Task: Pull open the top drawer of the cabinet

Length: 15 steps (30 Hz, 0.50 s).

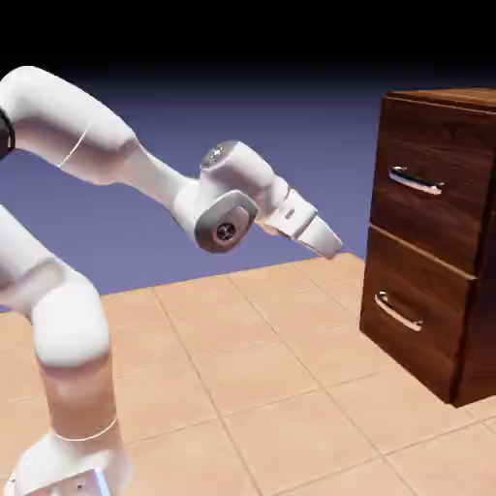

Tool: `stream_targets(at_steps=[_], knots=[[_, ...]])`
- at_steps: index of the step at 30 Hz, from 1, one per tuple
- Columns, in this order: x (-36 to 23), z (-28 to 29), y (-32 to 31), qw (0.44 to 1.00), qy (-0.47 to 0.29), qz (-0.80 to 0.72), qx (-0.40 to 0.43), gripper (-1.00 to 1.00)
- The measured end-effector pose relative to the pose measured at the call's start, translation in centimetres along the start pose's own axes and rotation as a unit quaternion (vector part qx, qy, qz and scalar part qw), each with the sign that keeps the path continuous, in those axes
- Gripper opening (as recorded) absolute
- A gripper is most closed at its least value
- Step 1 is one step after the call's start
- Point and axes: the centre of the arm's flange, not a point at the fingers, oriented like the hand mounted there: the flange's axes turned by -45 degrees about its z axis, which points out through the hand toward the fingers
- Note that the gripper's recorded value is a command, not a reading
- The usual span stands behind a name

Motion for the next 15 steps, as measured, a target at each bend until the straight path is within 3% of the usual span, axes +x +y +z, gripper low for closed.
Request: stream_targets(at_steps=[7, 15], knots=[[-3.6, 8.1, -5.1, 0.969, -0.133, -0.208, 0.000, 0.00], [-10.1, 15.2, -10.6, 0.875, -0.241, -0.416, 0.054, 0.00]])
